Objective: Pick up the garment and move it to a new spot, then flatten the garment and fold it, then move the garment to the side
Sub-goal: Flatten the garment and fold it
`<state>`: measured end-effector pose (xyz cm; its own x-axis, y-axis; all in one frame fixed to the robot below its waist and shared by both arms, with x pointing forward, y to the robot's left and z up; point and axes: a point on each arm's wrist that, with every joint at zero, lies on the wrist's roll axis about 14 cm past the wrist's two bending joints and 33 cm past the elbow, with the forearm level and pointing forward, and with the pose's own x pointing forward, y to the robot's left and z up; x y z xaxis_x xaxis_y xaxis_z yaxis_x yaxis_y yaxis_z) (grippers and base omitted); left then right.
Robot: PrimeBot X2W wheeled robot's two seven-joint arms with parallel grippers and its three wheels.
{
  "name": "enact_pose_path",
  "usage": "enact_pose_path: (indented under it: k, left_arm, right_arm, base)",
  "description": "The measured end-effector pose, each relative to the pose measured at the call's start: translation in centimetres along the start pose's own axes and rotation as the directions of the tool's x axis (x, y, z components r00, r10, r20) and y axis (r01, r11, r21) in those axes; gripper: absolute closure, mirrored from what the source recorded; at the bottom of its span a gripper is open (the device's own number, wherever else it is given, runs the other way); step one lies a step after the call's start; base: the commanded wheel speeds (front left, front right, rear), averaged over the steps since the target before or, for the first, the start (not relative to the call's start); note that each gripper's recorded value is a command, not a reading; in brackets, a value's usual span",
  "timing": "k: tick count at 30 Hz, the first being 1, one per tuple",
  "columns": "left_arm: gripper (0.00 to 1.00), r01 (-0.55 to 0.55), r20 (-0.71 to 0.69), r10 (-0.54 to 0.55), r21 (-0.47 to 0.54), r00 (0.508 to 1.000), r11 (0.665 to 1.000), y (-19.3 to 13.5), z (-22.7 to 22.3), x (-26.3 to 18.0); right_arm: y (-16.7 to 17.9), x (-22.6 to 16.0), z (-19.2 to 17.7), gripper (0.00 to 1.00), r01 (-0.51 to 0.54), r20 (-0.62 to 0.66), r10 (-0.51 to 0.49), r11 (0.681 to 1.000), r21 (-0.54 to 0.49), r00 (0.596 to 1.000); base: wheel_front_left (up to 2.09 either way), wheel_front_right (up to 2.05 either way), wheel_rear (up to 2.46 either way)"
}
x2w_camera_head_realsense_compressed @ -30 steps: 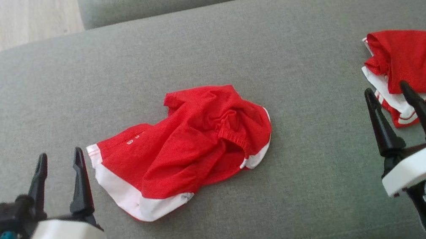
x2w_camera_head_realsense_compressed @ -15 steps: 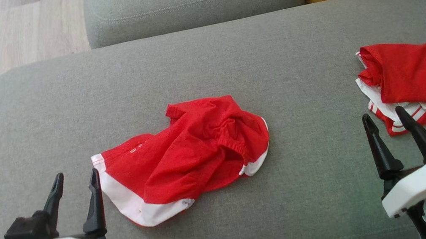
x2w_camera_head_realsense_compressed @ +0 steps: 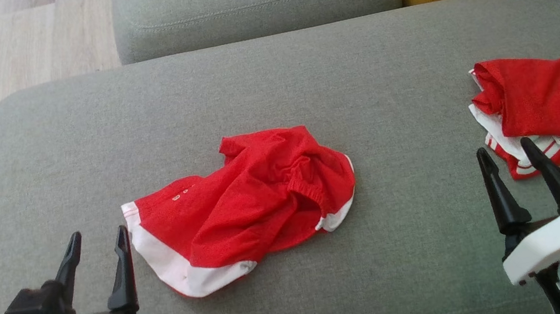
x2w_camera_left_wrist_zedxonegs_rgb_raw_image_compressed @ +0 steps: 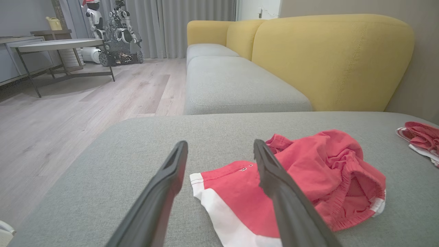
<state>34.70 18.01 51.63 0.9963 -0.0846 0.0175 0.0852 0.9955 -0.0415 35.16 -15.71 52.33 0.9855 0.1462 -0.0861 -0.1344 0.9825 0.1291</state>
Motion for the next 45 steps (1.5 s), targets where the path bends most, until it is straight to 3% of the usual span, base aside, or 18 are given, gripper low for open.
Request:
enact_pose_path:
  k: [10,16,20,25,29,36,40,41,42,44,45]
  left_arm:
    - [0.0,-0.008,-0.006,0.008,-0.004,1.0,1.0,0.2,-0.1,-0.2]
    - [0.0,-0.021,-0.012,0.021,-0.003,1.0,1.0,0.7,-0.3,0.3]
    - [0.0,-0.023,0.008,0.023,-0.001,1.0,1.0,1.0,0.3,1.4]
    - [0.0,-0.034,0.005,0.034,-0.008,0.999,0.999,1.7,-0.2,2.2]
    - [0.0,-0.03,0.017,0.031,-0.019,0.999,0.999,1.7,-0.1,3.3]
    - [0.0,-0.085,0.0,0.085,-0.007,0.996,0.996,3.6,-1.2,4.1]
    - [0.0,-0.105,-0.038,0.105,-0.004,0.994,0.994,4.4,-2.6,4.0]
    - [0.0,-0.107,-0.042,0.107,-0.003,0.993,0.994,4.5,-2.7,4.1]
    - [0.0,-0.107,-0.041,0.107,-0.002,0.993,0.994,4.5,-2.7,4.2]
    - [0.0,-0.104,-0.039,0.104,-0.003,0.994,0.995,4.4,-2.8,4.5]
    - [0.0,-0.1,-0.04,0.1,-0.003,0.994,0.995,4.3,-2.9,4.6]
  right_arm:
    - [0.5,0.4,-0.5,0.0,-0.016,-0.017,0.016,1.0,0.001,1.0]
    - [5.0,1.3,-4.1,0.0,-0.151,-0.143,0.154,0.988,0.027,0.978]
    - [10.2,1.0,-8.6,0.0,-0.294,-0.281,0.308,0.951,0.093,0.909]
    - [16.7,0.1,-13.1,0.0,-0.467,-0.414,0.5,0.865,0.185,0.761]
    - [19.5,0.8,-15.2,0.0,-0.544,-0.456,0.581,0.809,0.225,0.675]
    - [22.8,2.9,-17.5,0.0,-0.631,-0.474,0.666,0.73,0.26,0.576]
    - [24.1,3.5,-18.2,0.0,-0.655,-0.458,0.702,0.698,0.29,0.545]
    - [24.3,3.7,-18.1,0.21,-0.657,-0.451,0.708,0.694,0.295,0.544]
    - [24.5,4.0,-18.0,0.21,-0.66,-0.443,0.712,0.69,0.296,0.545]
    - [24.6,4.5,-17.6,0.89,-0.663,-0.424,0.715,0.689,0.293,0.556]
    - [24.5,4.7,-17.4,1.0,-0.661,-0.418,0.713,0.692,0.29,0.563]
  base:
    - [0.0,0.0,0.0]
    - [0.0,0.0,0.0]
    - [0.0,0.0,0.0]
    - [0.0,0.0,0.0]
    - [0.0,0.0,0.0]
    - [0.0,0.0,0.0]
    - [0.0,0.0,0.0]
    - [0.0,0.0,0.0]
    - [0.0,0.0,0.0]
    - [0.0,0.0,0.0]
    - [0.0,0.0,0.0]
